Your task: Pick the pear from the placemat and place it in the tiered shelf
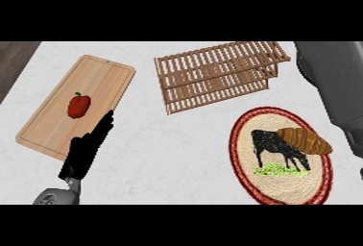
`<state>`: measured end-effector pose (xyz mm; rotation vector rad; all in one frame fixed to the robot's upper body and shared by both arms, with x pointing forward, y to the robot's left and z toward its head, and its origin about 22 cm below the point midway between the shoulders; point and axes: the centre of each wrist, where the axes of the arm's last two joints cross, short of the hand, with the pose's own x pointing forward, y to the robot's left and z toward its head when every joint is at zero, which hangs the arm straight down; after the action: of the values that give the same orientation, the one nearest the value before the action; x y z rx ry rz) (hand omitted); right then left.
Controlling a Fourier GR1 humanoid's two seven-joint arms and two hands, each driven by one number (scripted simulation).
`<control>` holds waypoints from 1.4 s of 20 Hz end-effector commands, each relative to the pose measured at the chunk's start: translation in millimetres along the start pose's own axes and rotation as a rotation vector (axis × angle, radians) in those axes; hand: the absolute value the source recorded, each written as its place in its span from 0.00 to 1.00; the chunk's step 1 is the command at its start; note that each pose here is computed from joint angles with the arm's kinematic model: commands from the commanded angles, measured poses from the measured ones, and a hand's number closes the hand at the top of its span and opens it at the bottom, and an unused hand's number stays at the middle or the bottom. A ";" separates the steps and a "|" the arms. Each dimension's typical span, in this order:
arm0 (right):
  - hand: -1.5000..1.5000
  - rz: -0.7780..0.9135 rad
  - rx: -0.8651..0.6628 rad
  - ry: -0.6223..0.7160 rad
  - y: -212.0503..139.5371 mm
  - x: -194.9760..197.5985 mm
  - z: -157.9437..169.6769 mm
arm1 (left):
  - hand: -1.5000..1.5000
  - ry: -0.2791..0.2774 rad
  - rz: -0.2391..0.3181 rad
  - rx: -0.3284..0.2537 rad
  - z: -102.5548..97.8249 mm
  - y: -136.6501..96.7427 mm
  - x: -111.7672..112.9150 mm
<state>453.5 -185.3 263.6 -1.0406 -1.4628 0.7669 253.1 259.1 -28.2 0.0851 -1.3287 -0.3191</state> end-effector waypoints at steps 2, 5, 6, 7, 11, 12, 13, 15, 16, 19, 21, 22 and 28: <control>1.00 0.046 0.061 0.001 27.3 3.9 -14.1 | 0.50 -0.010 -0.012 -0.014 2.4 4.9 6.0; 1.00 -0.100 0.147 0.007 53.4 7.3 -11.6 | 0.50 -0.027 0.006 0.005 -5.5 -5.9 18.8; 1.00 -0.246 0.159 0.010 60.8 10.3 -7.9 | 0.50 -0.003 -0.004 -0.004 2.3 -0.9 -5.9; 1.00 -0.420 0.194 0.064 53.6 3.8 -10.7 | 0.50 -0.019 -0.002 -0.017 -0.2 -2.4 7.0; 0.00 -0.696 0.261 0.147 63.6 5.3 -12.0 | 0.50 -0.023 0.004 -0.014 -2.1 -1.9 4.3; 0.00 -0.770 0.260 0.148 66.0 0.8 -11.8 | 0.50 -0.005 -0.002 -0.021 0.6 -0.4 -0.7; 0.00 -0.830 0.253 0.123 69.6 8.0 -10.4 | 0.50 -0.029 -0.009 -0.021 -4.9 -8.9 8.3; 0.00 -0.889 0.199 0.119 68.6 -0.3 -12.6 | 0.50 -0.018 0.012 -0.007 -3.6 -11.3 6.4; 0.00 -0.933 0.185 0.108 52.6 -3.6 -17.4 | 0.50 -0.021 0.002 -0.008 0.6 -0.2 7.1; 0.00 -0.956 -0.003 0.082 45.0 -19.5 -19.6 | 0.50 -0.019 0.015 -0.014 1.6 -3.5 -1.0; 0.00 -1.010 -0.099 0.113 18.1 -26.5 -24.8 | 0.50 -0.006 0.011 -0.003 2.8 -10.9 -7.0; 0.00 -1.019 -0.159 0.143 25.0 -28.4 -23.4 | 0.50 -0.025 -0.004 -0.009 0.2 2.0 3.0; 0.00 -0.985 -0.451 0.246 -25.8 -83.2 -24.8 | 0.50 0.010 -0.008 0.022 8.1 13.5 -5.7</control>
<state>477.8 -234.4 241.7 -0.4352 -1.6966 -0.2520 247.1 261.8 -32.3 0.0957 -1.3311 -0.3137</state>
